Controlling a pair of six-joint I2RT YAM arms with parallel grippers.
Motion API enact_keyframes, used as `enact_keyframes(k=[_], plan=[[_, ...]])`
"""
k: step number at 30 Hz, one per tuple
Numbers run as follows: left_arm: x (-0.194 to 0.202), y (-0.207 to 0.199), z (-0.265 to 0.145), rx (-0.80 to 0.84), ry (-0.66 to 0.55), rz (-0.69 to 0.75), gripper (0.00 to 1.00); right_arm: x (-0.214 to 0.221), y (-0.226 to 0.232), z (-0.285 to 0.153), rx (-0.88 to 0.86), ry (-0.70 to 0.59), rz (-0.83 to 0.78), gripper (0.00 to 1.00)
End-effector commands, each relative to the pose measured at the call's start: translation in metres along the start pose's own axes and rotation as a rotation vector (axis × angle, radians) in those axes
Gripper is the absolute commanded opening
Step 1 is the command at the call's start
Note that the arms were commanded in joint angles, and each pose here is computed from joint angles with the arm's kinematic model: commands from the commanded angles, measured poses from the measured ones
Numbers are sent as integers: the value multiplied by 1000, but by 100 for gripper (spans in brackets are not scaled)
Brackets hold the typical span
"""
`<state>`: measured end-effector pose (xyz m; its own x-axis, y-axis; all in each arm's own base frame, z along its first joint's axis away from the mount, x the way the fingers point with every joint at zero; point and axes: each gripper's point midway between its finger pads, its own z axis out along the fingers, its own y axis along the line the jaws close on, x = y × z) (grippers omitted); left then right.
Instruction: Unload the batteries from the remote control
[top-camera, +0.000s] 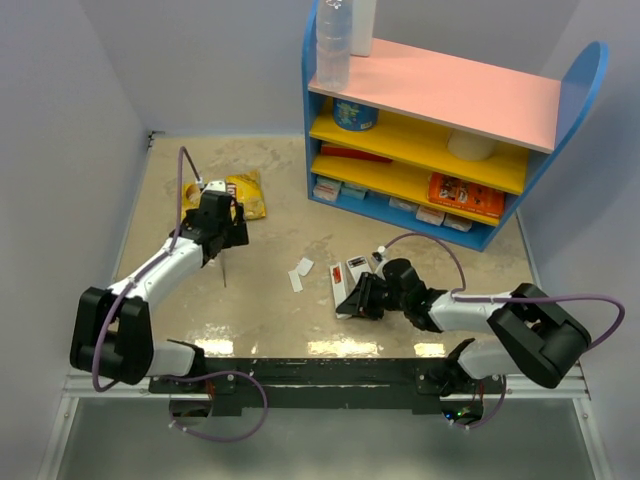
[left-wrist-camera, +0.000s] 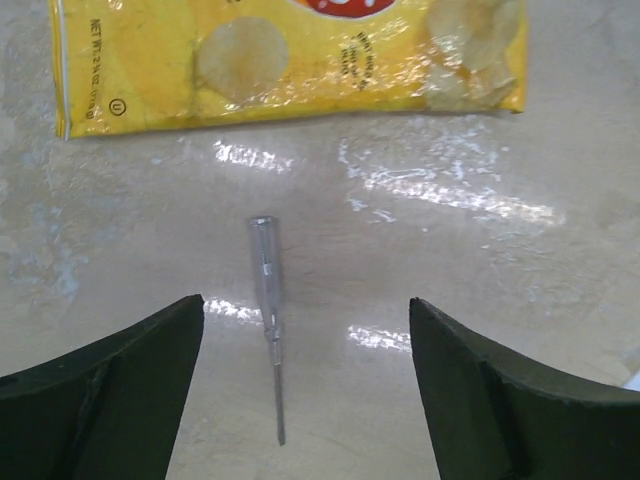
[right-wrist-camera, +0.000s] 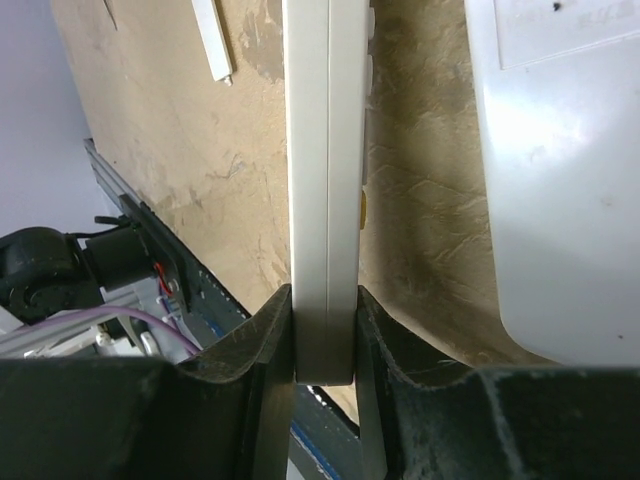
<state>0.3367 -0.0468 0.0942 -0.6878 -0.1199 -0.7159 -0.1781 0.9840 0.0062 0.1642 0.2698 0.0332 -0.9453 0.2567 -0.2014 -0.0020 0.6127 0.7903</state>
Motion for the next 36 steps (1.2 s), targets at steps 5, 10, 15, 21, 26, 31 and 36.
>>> enact_keyframes(k=[5,10,15,21,26,31,36], plan=[[23,19,31,-105,144,-37,75,-5,2,-9,13,-43,-19,40],[35,24,45,-136,197,-45,67,-15,15,-27,26,-97,-64,51],[46,16,56,-101,243,-27,58,-23,22,-41,39,-136,-94,56],[58,12,64,-78,294,7,38,-23,25,-44,31,-140,-112,56],[64,8,64,-45,314,18,17,-21,14,-37,44,-133,-118,55],[65,1,64,0,327,40,0,-22,7,-31,62,-137,-146,54],[52,-8,53,65,288,33,0,-30,15,-33,74,-151,-227,55]])
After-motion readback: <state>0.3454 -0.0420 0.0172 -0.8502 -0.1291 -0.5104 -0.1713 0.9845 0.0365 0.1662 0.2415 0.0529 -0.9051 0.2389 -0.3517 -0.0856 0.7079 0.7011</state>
